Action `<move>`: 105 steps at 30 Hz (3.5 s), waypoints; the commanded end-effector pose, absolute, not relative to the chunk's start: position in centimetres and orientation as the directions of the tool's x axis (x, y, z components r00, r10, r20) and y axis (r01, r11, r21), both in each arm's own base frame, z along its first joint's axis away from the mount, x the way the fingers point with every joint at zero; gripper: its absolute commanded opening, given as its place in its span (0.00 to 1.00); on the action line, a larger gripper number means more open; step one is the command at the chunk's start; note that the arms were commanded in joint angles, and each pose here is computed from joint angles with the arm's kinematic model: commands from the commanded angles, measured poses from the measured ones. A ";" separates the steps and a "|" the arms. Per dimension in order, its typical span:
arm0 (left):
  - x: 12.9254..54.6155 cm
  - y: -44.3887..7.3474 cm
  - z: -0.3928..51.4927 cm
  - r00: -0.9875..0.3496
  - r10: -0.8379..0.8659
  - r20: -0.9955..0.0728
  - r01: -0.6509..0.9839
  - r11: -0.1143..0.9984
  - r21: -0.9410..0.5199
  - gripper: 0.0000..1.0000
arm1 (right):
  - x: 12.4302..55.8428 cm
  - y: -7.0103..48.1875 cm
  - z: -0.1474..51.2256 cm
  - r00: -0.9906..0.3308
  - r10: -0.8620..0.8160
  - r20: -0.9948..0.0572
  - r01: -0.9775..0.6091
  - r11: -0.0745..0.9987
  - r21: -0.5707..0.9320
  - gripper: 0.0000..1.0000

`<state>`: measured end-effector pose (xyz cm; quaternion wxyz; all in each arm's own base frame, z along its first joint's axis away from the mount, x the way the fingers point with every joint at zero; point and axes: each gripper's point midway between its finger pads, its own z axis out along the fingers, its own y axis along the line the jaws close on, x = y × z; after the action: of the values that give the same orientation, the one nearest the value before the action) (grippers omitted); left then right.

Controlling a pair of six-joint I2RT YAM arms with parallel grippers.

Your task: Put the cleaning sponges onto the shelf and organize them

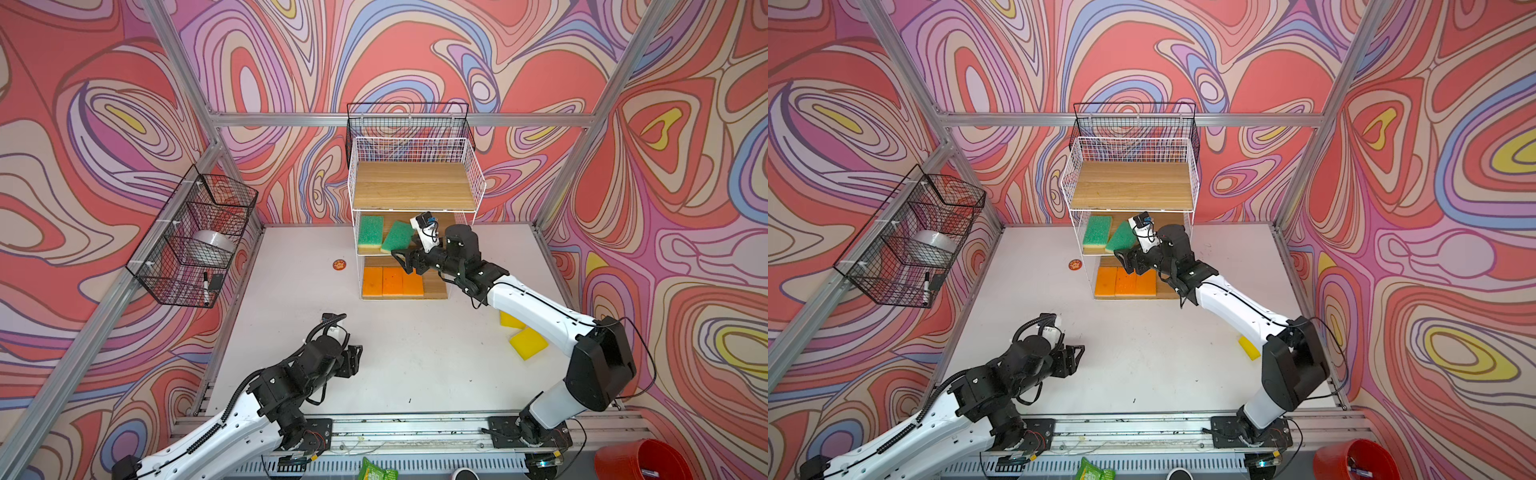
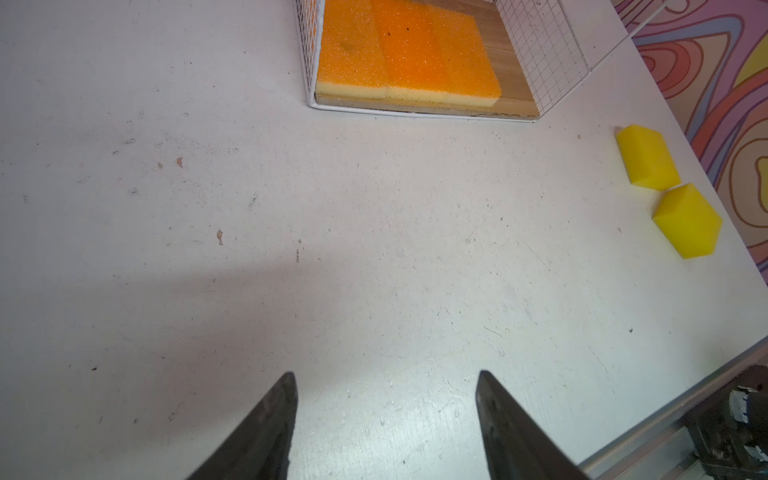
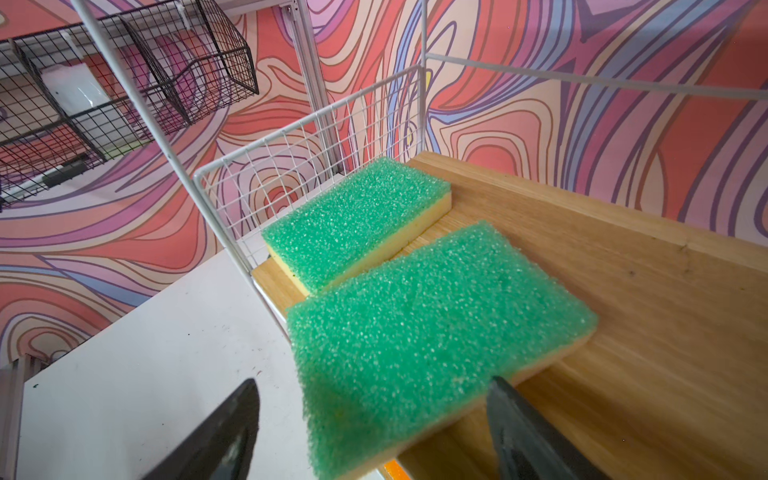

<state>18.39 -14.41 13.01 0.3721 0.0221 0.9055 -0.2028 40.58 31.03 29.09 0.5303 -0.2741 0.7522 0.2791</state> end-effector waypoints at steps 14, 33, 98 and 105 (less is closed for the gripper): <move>18.6 -14.2 13.0 -0.723 -0.094 -0.684 0.187 0.927 -0.325 0.69 | 41.7 31.7 29.4 -0.274 -0.192 -0.942 -0.731 0.678 0.074 0.91; 18.5 -14.3 13.0 -0.726 -0.100 -0.681 0.186 0.924 -0.334 0.69 | 41.4 30.2 30.2 -0.258 -0.210 -0.943 -0.692 0.722 0.028 0.92; 18.6 -14.5 13.1 -0.729 -0.108 -0.676 0.187 0.919 -0.348 0.70 | 40.4 28.7 33.0 -0.178 -0.139 -0.974 -0.661 0.750 0.014 0.98; 18.6 -14.7 13.3 -0.730 -0.111 -0.674 0.190 0.915 -0.355 0.69 | 39.1 28.0 32.9 -0.178 -0.127 -0.976 -0.663 0.748 0.023 0.98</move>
<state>18.33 -14.51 12.49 0.3627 0.0261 0.9105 -0.1967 39.84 28.51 32.09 0.5719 -0.2741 0.7401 0.2236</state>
